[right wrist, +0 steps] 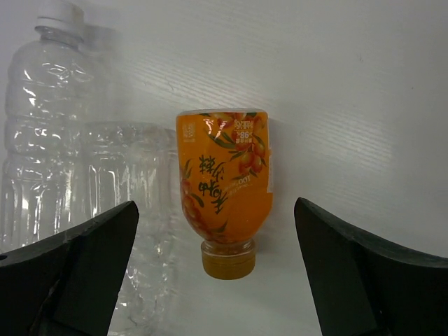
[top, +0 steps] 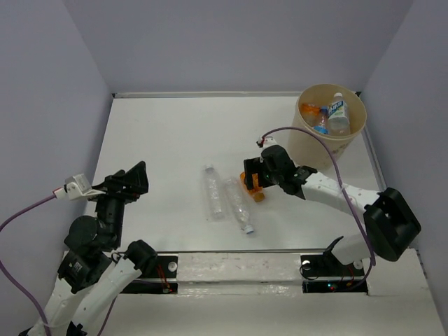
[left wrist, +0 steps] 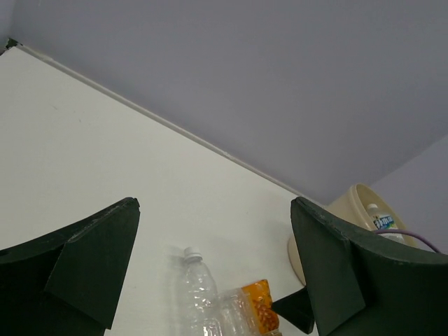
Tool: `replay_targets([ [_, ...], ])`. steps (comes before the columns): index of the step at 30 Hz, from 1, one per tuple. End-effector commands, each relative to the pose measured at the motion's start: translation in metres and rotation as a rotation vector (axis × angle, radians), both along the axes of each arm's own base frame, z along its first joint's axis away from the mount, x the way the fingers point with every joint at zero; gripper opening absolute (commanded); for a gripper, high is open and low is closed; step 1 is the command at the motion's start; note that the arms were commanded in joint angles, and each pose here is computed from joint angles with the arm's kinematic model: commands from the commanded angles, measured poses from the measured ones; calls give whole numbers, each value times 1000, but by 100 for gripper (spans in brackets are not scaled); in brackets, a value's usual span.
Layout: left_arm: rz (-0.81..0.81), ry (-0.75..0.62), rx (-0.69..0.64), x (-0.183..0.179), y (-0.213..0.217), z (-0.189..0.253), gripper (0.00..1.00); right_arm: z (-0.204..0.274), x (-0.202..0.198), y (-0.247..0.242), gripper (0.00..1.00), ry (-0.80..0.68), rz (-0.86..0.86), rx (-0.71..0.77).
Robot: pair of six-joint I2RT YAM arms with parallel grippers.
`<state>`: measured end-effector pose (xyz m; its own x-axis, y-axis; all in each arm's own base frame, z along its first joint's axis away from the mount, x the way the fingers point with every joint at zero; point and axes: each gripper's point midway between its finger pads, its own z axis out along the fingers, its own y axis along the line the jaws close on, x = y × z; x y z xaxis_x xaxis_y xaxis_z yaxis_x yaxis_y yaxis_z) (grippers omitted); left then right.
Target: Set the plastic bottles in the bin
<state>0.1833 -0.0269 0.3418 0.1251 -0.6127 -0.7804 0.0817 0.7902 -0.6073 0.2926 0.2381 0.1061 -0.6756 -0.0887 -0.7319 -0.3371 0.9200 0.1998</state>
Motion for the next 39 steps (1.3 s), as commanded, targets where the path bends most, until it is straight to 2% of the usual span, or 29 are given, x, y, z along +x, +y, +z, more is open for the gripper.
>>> replay_targets([
  [1,18,0,19,7,-2,3,99,-10,17,12,97,-10,10,-14],
  [6,23,-2,21,7,-1,3,99,-33,24,12,93,21,-12,-65],
  [16,20,-12,14,5,0,6,99,-47,39,-1,82,19,-49,-89],
  [17,20,-14,13,5,0,6,99,-48,39,1,75,18,-38,-86],
  [21,22,-21,7,4,2,7,99,-42,45,-1,60,-4,-55,-94],
  [25,17,-25,5,3,2,8,99,-2,46,-5,50,-68,-81,-55],
  [30,10,-40,-4,0,2,10,99,91,44,-12,48,-240,-100,59],
  [31,9,-45,-7,-1,3,11,99,129,42,-17,48,-311,-112,101],
  [37,2,-55,-10,-3,3,13,99,258,57,-90,48,-608,-392,47],
  [39,-4,-58,-12,-4,2,13,99,276,69,-123,48,-648,-495,9],
])
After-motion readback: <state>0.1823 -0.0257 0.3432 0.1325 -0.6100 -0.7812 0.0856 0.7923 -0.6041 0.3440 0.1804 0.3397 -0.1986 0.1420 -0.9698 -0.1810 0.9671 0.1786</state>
